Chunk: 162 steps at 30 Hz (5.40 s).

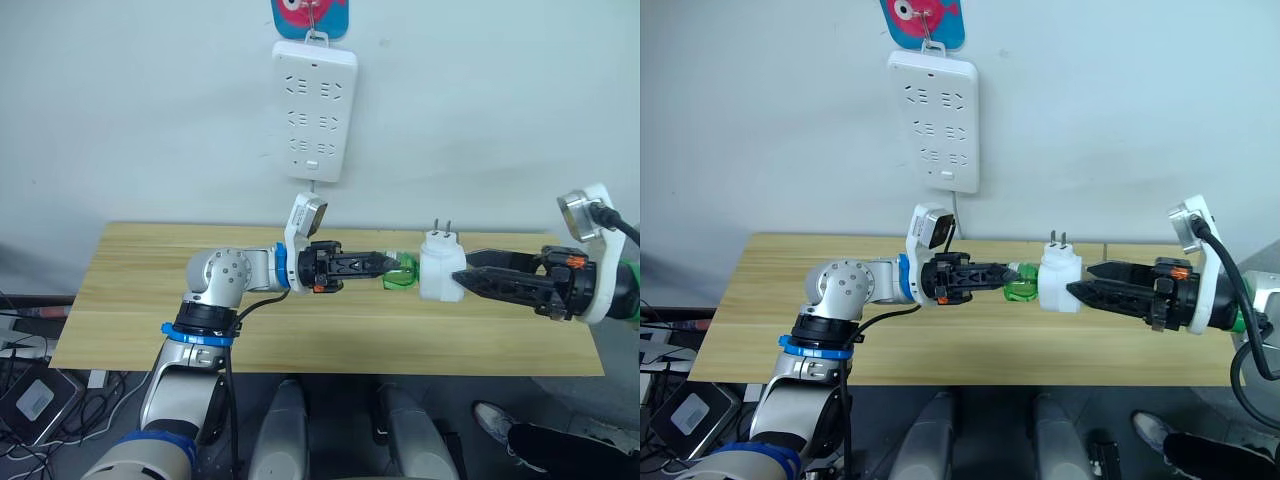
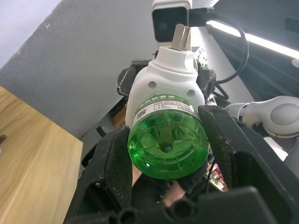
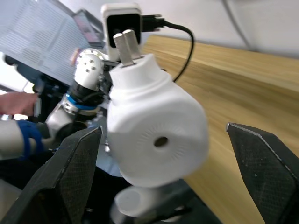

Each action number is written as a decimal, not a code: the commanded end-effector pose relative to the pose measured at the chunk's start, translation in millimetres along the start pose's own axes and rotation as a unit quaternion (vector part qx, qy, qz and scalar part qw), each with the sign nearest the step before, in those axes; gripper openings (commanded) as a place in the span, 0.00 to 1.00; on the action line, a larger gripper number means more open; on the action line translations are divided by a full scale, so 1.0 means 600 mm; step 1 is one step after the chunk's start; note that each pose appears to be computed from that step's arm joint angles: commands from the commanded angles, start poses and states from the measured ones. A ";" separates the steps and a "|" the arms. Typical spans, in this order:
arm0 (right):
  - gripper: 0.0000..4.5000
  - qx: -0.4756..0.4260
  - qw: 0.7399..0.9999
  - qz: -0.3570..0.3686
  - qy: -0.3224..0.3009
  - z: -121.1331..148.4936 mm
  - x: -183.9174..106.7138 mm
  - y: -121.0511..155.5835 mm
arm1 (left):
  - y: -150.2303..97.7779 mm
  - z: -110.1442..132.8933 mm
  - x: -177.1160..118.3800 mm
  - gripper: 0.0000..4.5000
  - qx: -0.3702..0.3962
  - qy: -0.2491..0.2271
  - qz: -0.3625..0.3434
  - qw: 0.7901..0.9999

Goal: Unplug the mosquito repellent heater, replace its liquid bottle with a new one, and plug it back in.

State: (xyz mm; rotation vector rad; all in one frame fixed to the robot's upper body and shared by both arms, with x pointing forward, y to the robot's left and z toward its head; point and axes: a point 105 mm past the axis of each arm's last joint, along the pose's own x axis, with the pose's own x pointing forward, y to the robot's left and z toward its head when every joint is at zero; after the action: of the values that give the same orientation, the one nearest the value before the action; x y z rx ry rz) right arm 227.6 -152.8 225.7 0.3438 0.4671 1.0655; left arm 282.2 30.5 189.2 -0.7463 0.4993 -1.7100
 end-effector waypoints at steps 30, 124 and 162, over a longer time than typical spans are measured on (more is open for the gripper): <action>0.70 0.031 0.999 0.028 -0.021 0.001 0.012 0.021 | -0.020 0.029 -0.018 1.00 0.024 -0.019 -0.006 1.000; 0.99 -0.175 0.923 -0.268 -0.215 0.033 0.075 -0.003 | 0.046 0.082 0.054 0.49 0.402 -0.097 0.217 0.884; 0.68 -0.058 0.896 -0.297 -0.324 0.079 0.089 -0.063 | 0.012 0.062 0.018 1.00 0.415 -0.056 0.214 0.882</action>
State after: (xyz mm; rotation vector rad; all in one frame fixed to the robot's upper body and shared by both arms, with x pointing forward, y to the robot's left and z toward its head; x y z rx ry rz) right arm 305.1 -115.2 224.0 0.3499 -0.0376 0.3492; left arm 320.9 17.6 198.8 -0.0847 -0.1239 -1.2446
